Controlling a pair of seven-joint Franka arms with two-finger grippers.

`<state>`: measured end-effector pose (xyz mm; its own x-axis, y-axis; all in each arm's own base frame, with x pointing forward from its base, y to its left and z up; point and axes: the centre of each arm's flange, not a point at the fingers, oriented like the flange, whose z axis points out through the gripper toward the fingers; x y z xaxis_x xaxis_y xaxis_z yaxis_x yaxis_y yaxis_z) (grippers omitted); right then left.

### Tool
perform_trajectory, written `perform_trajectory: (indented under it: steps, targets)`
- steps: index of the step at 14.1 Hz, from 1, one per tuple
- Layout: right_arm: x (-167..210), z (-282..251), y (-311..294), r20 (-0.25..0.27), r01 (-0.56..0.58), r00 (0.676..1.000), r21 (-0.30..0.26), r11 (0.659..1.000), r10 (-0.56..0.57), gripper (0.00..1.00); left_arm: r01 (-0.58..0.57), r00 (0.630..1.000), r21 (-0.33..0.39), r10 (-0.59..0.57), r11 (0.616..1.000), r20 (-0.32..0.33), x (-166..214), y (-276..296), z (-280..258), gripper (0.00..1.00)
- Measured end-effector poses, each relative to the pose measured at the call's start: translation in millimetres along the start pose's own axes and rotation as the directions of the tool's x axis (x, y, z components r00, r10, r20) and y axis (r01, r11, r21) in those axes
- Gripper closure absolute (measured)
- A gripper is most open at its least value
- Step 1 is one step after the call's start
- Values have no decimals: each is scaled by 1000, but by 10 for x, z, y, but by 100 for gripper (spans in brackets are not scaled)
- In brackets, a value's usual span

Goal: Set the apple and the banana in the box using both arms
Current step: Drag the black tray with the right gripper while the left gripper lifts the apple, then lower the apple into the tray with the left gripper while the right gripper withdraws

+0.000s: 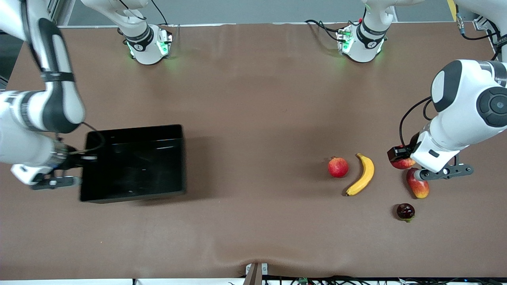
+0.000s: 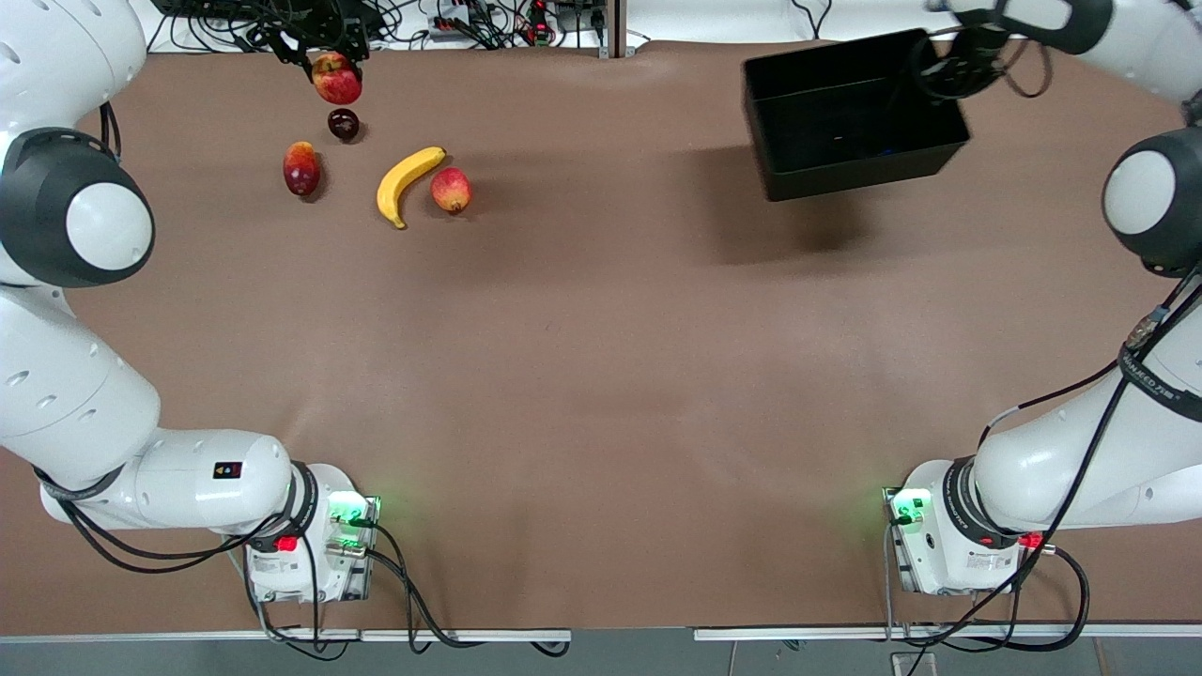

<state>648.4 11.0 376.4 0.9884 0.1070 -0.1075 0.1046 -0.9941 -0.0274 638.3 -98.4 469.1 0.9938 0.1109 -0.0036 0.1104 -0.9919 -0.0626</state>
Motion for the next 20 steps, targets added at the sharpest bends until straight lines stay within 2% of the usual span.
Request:
perform_trajectory:
  steps: [3, 6, 8, 10, 11, 17, 20]
  targets:
    - [-2, 75, -979, 16, 10, 1000, 9, 1000, -10, 97, 23, 1000, -5, -23, 1000, 0, -108, 183, -122, 28]
    - [-98, 135, -1896, 8, -42, 999, 15, 999, 41, 97, 85, 996, -16, -85, 996, 8, -256, 527, -149, 28]
    - [-196, 277, -2365, 39, -96, 995, 60, 994, 93, 97, 123, 992, -20, -122, 992, 26, -399, 829, -98, 28]
    - [-260, 460, -2716, 67, -132, 990, 101, 986, 125, 97, 161, 986, -20, -160, 987, 47, -545, 1168, -17, 28]
    - [-279, 569, -2858, 70, -144, 988, 105, 984, 137, 97, 175, 983, -18, -174, 984, 56, -616, 1340, 35, 28]
    - [-552, 1167, -3791, 69, -204, 977, 77, 976, 199, 97, 252, 966, -30, -249, 967, 63, -934, 2099, 268, 28]
    - [-732, 1337, -4205, 45, -211, 977, 80, 974, 208, 95, 308, 950, -44, -304, 950, 77, -1097, 2582, 682, 28]
